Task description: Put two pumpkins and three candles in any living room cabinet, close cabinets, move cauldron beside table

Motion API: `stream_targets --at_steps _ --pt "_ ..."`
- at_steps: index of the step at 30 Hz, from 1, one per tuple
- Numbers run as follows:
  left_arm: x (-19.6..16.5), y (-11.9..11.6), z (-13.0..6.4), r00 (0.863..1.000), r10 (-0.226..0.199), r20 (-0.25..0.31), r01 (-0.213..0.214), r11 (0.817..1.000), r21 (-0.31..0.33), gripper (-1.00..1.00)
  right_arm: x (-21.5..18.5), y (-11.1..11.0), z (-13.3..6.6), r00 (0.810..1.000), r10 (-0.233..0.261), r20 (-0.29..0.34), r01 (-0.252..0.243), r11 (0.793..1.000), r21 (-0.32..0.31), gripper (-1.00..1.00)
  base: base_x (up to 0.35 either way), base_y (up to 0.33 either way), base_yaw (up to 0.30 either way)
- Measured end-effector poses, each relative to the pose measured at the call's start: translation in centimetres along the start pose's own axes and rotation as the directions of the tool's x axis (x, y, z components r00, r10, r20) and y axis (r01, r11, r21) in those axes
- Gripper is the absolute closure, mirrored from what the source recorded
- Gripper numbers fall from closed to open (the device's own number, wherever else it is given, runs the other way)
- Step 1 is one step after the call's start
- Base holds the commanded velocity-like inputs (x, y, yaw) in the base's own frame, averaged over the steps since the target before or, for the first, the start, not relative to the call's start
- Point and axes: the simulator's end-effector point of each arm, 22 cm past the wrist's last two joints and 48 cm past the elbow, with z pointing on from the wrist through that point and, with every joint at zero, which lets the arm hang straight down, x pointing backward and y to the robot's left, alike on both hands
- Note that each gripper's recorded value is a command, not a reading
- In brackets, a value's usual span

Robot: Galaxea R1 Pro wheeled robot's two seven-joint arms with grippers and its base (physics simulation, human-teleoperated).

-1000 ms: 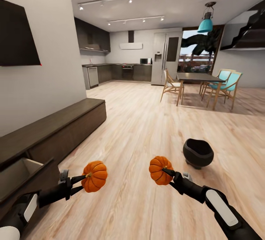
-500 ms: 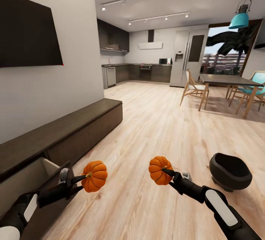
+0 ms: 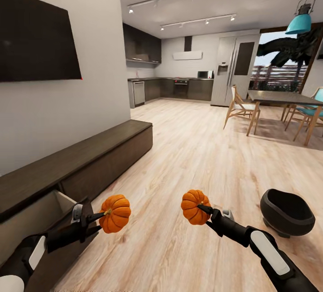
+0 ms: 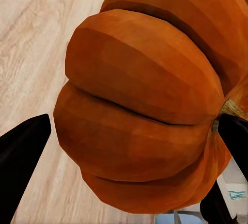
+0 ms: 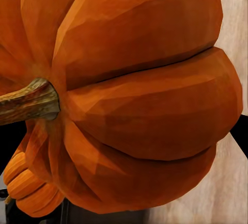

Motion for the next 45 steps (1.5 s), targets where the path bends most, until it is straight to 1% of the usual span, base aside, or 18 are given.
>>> stream_targets --at_steps 7,25,45 --pt "0.0 0.0 0.0 1.000 0.002 0.000 -0.002 1.000 0.002 1.00 0.0 0.0 0.0 1.000 -0.002 0.000 0.002 1.000 0.000 1.00 0.000 0.000 0.279" --pt "-0.6 -3.5 -0.8 0.998 0.061 0.020 -0.061 0.998 0.030 1.00 -1.0 3.6 -1.4 0.998 -0.050 0.031 0.051 0.998 -0.045 1.00 0.000 0.000 0.291" --pt "-1.1 -7.5 -1.9 0.991 0.123 0.046 -0.126 0.990 0.070 1.00 -1.8 7.6 -3.2 0.993 -0.097 0.067 0.103 0.990 -0.095 1.00 0.000 0.000 0.290"
